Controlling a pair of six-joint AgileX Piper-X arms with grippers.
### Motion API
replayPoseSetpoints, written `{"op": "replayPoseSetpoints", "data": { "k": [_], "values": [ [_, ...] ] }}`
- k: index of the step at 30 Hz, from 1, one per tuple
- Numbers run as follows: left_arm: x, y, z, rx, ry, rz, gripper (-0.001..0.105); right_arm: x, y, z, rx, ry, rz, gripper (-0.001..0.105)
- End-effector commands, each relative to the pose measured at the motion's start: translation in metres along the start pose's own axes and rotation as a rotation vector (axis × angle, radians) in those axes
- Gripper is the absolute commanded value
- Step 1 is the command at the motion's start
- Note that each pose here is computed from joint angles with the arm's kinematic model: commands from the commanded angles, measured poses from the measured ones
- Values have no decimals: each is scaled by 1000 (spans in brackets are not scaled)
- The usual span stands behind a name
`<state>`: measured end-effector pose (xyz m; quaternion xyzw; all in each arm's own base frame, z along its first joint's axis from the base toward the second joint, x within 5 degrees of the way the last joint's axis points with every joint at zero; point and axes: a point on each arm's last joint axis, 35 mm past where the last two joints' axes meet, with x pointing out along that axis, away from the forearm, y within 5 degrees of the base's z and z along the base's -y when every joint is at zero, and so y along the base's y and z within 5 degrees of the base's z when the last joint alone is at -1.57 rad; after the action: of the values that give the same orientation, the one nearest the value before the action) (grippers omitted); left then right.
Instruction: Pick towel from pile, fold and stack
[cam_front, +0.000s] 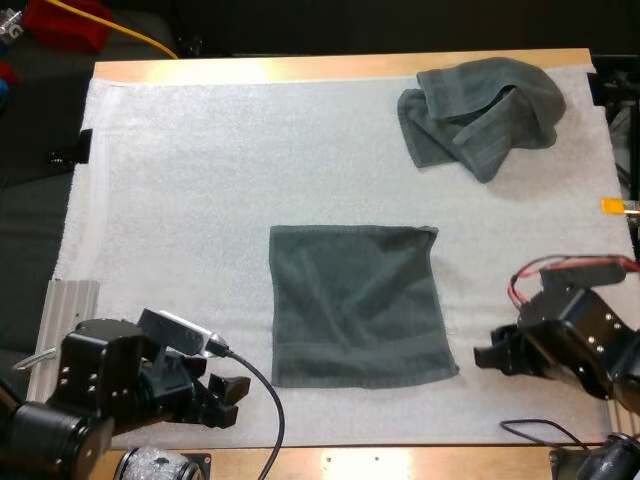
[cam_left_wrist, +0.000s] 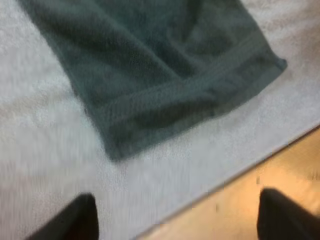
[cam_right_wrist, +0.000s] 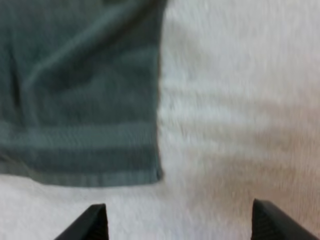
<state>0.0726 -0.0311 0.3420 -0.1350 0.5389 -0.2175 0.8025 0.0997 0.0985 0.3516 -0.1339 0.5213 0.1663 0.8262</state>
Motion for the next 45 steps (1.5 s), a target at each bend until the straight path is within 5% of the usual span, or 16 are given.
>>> {"op": "replayPoseSetpoints", "data": {
  "k": [1, 14, 37, 45],
  "values": [
    [4, 3, -4, -12, 24, 17, 64, 3, -1, -6, 11, 5, 3, 58],
    [25, 16, -12, -45, 94, 76, 64, 78, 10, -37, 59, -17, 182, 58],
    [25, 16, -12, -45, 94, 74, 64, 177, -11, -76, 503, -23, 459, 58],
    [25, 16, -12, -45, 95, 69, 64, 196, -16, -77, 571, -16, 589, 58]
  ]
}}
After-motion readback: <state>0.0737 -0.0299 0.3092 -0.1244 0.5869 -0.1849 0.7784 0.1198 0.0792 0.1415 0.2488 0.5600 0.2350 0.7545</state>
